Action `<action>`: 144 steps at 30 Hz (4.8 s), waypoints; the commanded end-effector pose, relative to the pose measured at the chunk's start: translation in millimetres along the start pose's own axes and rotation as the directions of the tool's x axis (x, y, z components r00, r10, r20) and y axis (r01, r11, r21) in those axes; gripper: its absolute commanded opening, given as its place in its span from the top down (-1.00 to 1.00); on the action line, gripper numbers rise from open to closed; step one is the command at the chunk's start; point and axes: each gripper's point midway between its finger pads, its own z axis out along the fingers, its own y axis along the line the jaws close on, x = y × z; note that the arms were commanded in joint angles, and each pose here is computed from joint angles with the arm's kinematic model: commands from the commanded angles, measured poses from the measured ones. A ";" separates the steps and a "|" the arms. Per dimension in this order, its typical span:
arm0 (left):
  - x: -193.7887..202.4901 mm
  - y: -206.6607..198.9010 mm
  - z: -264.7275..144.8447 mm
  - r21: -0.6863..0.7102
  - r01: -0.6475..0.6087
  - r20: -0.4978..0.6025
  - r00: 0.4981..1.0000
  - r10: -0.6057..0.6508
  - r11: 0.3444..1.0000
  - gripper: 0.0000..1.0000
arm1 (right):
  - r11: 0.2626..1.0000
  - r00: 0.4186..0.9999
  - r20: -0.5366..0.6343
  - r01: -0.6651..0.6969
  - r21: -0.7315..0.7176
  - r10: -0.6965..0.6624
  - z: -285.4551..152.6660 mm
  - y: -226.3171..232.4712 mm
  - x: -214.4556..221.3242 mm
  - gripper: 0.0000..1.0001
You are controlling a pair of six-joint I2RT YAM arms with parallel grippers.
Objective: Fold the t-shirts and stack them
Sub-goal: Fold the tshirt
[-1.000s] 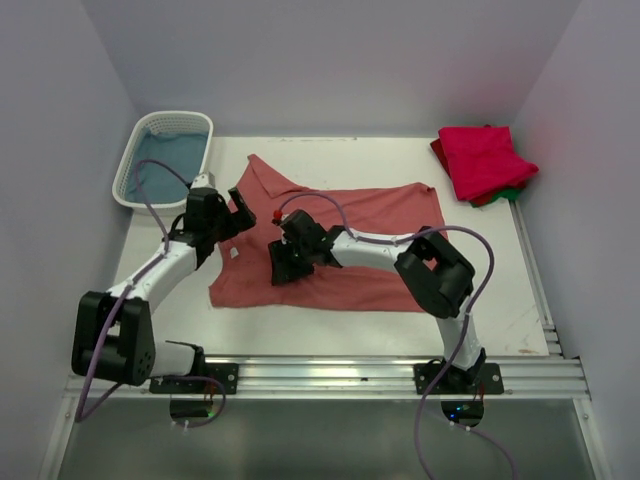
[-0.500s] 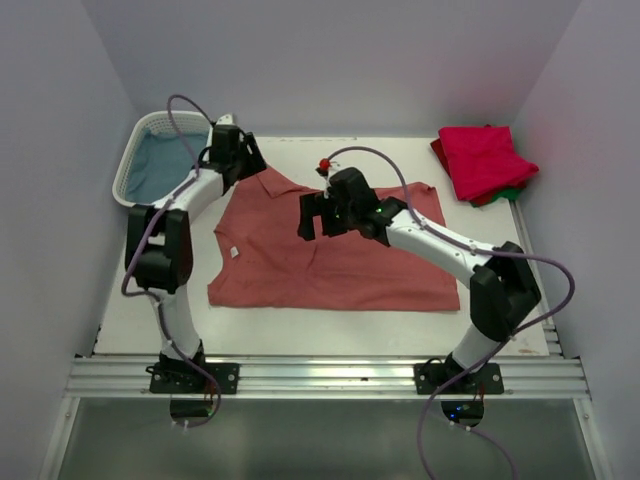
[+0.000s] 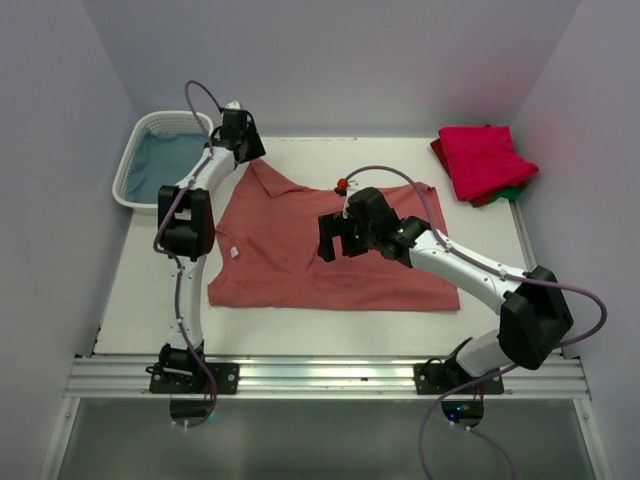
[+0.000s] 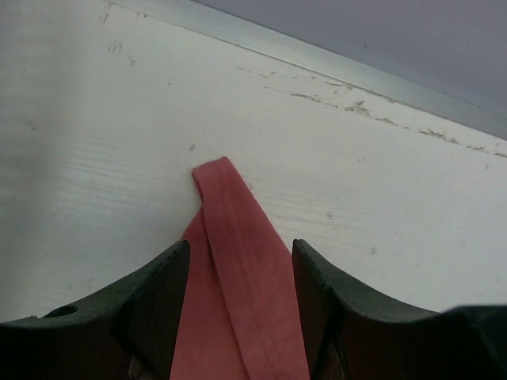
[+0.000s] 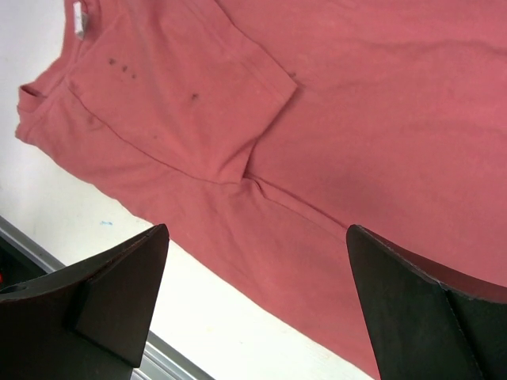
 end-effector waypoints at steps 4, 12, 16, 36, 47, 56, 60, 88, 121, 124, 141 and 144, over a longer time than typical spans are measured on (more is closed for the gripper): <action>12.1 31.4 21.2 -0.088 0.021 -0.031 0.999 -0.024 0.996 -0.19 | 0.999 1.000 0.012 -0.024 0.040 0.023 -11.5 -14.3 6.2 -0.97; 18.6 31.2 36.9 -0.043 0.065 -0.032 0.997 -0.066 0.997 -0.19 | 0.999 0.999 0.020 -0.029 0.041 0.028 -20.3 -15.5 6.7 -0.93; 15.6 28.3 44.8 0.012 0.108 -0.003 0.994 -0.108 0.994 -0.19 | 0.998 0.999 0.015 -0.032 0.047 0.032 -22.5 -18.6 10.3 -0.88; 45.8 31.2 62.1 0.048 0.175 -0.061 0.983 -0.172 0.983 0.90 | 0.995 0.998 0.003 -0.062 0.075 0.062 -22.8 -32.0 15.8 0.76; -30.3 6.4 11.3 0.112 0.140 0.078 0.986 -0.149 0.984 1.00 | 0.990 0.997 0.026 -0.073 0.118 0.070 -22.4 -42.0 9.7 1.00; -64.0 2.6 -26.4 0.092 0.114 0.127 0.984 -0.125 0.989 1.00 | 0.990 0.997 0.026 -0.069 0.123 0.066 -15.1 -45.4 6.9 1.00; -66.2 3.1 -34.6 0.083 0.105 0.121 0.986 -0.115 0.991 1.00 | 0.990 0.997 0.003 -0.071 0.124 0.071 -4.5 -46.5 8.2 1.00; -23.6 -2.3 -83.1 0.114 0.158 -0.012 0.987 -0.158 0.981 1.00 | 0.992 0.998 -0.046 -0.050 -0.118 0.045 173.8 19.8 -89.9 0.11; 11.4 -6.8 -90.4 0.176 0.188 -0.096 0.980 -0.173 0.966 1.00 | 0.896 0.883 0.158 0.426 0.126 -0.442 237.3 33.2 -151.5 -0.08; 9.9 -6.5 -93.3 0.176 0.187 -0.096 0.980 -0.172 0.966 1.00 | 0.888 0.869 0.185 0.438 0.141 -0.459 243.5 35.2 -160.7 -0.08; 14.7 -7.0 -98.4 0.186 0.190 -0.109 0.979 -0.172 0.964 1.00 | 0.876 0.841 0.256 0.430 0.219 -0.477 277.3 22.0 -165.2 -0.09; 16.2 -7.4 -98.1 0.187 0.196 -0.115 0.977 -0.177 0.963 1.00 | 0.876 0.844 0.247 0.427 0.225 -0.475 278.2 19.6 -162.9 -0.04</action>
